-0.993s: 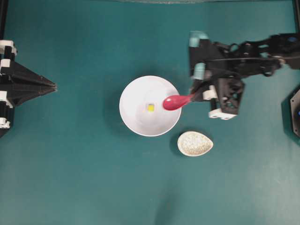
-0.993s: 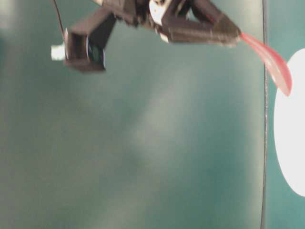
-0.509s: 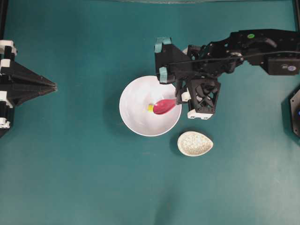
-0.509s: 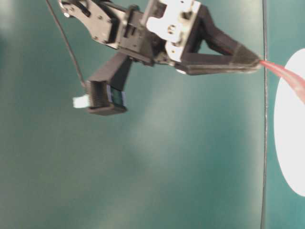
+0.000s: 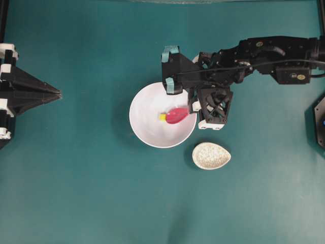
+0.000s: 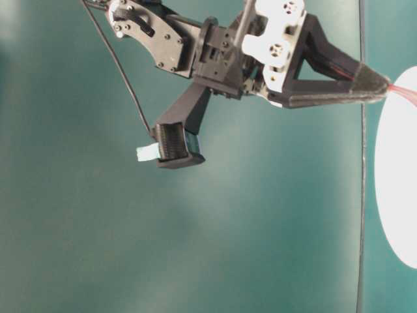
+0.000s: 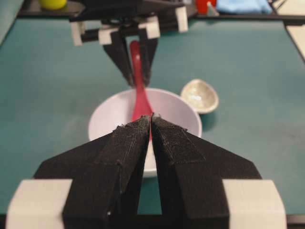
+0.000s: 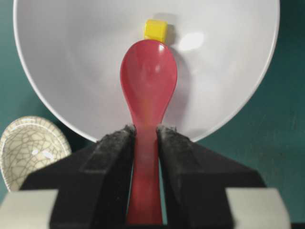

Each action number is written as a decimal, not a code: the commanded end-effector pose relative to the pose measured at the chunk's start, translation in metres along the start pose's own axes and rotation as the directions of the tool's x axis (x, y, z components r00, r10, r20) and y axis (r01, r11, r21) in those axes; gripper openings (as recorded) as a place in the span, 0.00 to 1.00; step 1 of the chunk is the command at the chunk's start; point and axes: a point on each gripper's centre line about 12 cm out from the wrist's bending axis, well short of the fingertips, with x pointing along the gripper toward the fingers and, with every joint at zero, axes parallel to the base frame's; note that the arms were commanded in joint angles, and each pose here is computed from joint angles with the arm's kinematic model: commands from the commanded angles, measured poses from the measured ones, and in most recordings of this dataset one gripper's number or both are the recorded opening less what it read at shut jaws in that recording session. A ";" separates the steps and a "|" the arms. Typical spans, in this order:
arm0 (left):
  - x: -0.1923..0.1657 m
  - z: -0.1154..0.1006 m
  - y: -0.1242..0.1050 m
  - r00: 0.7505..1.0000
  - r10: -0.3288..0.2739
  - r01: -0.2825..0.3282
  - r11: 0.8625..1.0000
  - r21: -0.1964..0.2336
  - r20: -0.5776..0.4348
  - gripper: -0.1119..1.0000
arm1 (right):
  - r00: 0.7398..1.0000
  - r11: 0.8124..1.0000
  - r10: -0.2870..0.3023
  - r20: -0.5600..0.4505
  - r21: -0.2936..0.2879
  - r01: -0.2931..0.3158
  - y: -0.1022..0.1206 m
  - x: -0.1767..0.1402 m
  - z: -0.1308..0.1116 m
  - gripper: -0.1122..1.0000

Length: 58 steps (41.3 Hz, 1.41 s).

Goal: Scoop the yellow hexagonal prism block from the bowl with a spoon using the right arm.
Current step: 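Lower the spoon into the bowl and push it under the yellow block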

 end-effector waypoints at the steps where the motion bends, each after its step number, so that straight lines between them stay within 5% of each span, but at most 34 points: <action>1: 0.001 0.008 0.000 1.000 0.002 -0.002 1.000 0.003 0.018 0.20 | 0.999 1.000 -0.009 0.039 -0.009 0.010 0.000 -0.007 0.009 0.30; 58: 0.000 0.010 0.000 1.000 0.002 -0.002 1.000 0.004 0.029 0.20 | 0.964 0.997 -0.074 0.256 -0.017 0.081 0.005 0.004 0.034 0.30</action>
